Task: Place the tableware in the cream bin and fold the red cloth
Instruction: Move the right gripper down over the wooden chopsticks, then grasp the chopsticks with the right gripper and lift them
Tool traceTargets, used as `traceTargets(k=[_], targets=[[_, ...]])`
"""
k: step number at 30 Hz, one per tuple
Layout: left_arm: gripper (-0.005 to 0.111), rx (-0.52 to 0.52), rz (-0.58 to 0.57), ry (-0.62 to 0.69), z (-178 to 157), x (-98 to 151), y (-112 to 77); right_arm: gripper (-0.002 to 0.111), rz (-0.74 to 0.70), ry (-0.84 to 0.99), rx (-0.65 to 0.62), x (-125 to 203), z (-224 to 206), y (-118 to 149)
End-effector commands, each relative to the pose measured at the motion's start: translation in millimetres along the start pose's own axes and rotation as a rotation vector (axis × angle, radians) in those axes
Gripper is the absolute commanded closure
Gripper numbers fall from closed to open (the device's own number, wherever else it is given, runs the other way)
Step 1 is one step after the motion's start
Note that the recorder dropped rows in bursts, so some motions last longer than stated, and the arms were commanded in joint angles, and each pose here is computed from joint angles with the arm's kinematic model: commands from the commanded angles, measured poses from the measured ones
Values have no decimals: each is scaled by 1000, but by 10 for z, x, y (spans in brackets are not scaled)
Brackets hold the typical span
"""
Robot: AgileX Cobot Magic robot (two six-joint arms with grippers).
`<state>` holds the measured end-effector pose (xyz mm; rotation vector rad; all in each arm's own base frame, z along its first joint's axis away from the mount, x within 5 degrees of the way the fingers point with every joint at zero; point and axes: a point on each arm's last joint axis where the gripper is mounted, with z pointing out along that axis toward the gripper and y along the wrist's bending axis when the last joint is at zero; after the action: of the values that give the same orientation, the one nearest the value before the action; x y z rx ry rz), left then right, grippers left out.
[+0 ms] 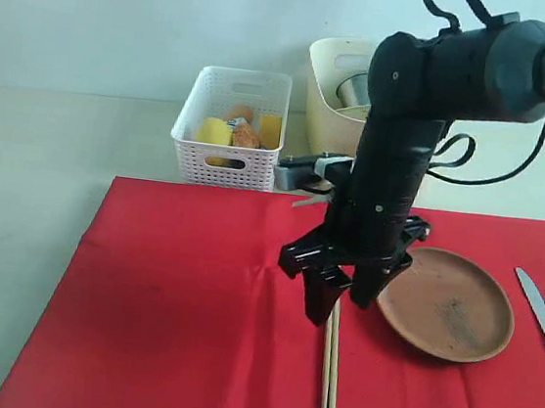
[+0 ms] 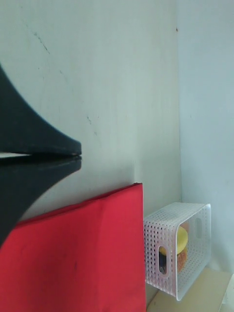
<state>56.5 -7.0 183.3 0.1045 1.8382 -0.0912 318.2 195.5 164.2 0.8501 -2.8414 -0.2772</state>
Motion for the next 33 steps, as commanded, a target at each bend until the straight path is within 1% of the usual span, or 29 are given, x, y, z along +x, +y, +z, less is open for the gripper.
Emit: traceTargets(k=[1, 3, 7, 9, 14, 18, 20, 21, 22, 23, 24, 25, 29, 33], targets=[[107, -2, -7, -5, 0, 5, 1, 54, 132, -37, 17, 65, 235, -53], [107, -2, -7, -5, 0, 5, 1, 54, 169, -65, 33, 98, 377, -3], [107, -2, -7, -5, 0, 5, 1, 54, 205, -127, 74, 69, 466, 101], [107, -2, -7, -5, 0, 5, 1, 55, 244, -142, 94, 59, 467, 95], [107, -2, -7, -5, 0, 5, 1, 58, 283, -144, 95, 54, 480, 88], [107, -2, -7, -5, 0, 5, 1, 59, 279, -139, 104, 42, 532, 69], [107, -2, -7, -5, 0, 5, 1, 63, 269, -125, 121, 39, 580, 45], [107, -2, -7, -5, 0, 5, 1, 71, 265, -123, 127, 33, 606, 34], [107, -2, -7, -5, 0, 5, 1, 85, 256, -123, 139, 29, 620, 20], [107, -2, -7, -5, 0, 5, 1, 90, 254, -123, 141, 29, 620, 18], [107, -2, -7, -5, 0, 5, 1, 103, 248, -125, 146, 27, 619, 14], [107, -2, -7, -5, 0, 5, 1, 107, 243, -125, 146, 27, 619, 14], [107, -2, -7, -5, 0, 5, 1, 108, 214, -140, 152, 34, 551, 24], [107, -2, -7, -5, 0, 5, 1, 108, 174, -188, 157, 58, 356, 63]])
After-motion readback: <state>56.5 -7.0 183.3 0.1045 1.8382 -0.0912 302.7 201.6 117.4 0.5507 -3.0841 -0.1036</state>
